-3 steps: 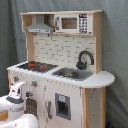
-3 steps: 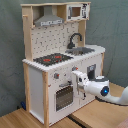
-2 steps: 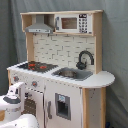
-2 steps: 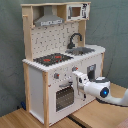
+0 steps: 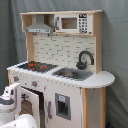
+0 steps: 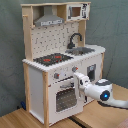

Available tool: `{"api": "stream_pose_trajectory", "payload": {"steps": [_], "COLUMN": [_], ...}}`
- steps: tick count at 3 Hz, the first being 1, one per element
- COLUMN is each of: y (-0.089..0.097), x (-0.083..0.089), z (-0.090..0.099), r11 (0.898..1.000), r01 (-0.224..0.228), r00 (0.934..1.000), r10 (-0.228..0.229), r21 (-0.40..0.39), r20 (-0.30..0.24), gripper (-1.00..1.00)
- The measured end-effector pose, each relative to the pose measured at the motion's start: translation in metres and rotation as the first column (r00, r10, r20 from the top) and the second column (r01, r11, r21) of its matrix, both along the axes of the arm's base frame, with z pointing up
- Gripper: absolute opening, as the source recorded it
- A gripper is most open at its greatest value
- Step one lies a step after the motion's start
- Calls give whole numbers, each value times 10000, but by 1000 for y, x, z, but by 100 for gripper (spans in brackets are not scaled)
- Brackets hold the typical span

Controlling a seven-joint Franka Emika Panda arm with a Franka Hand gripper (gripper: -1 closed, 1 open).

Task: Play with the kitchen

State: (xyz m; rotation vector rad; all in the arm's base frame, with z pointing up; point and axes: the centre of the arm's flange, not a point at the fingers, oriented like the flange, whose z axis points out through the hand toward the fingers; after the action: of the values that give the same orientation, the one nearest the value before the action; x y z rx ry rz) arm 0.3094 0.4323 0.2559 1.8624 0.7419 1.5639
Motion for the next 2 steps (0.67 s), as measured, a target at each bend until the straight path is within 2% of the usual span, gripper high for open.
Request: {"api": "stream_pose_trajectory", "payload": {"steps": [2], "y": [18], "x": [-17], "z": [1], "r11": [9949], "r01": [1002], "r00": [9950], "r10": [-1002], "r21": [-81], "r20": [-2], "gripper": [-100]}}
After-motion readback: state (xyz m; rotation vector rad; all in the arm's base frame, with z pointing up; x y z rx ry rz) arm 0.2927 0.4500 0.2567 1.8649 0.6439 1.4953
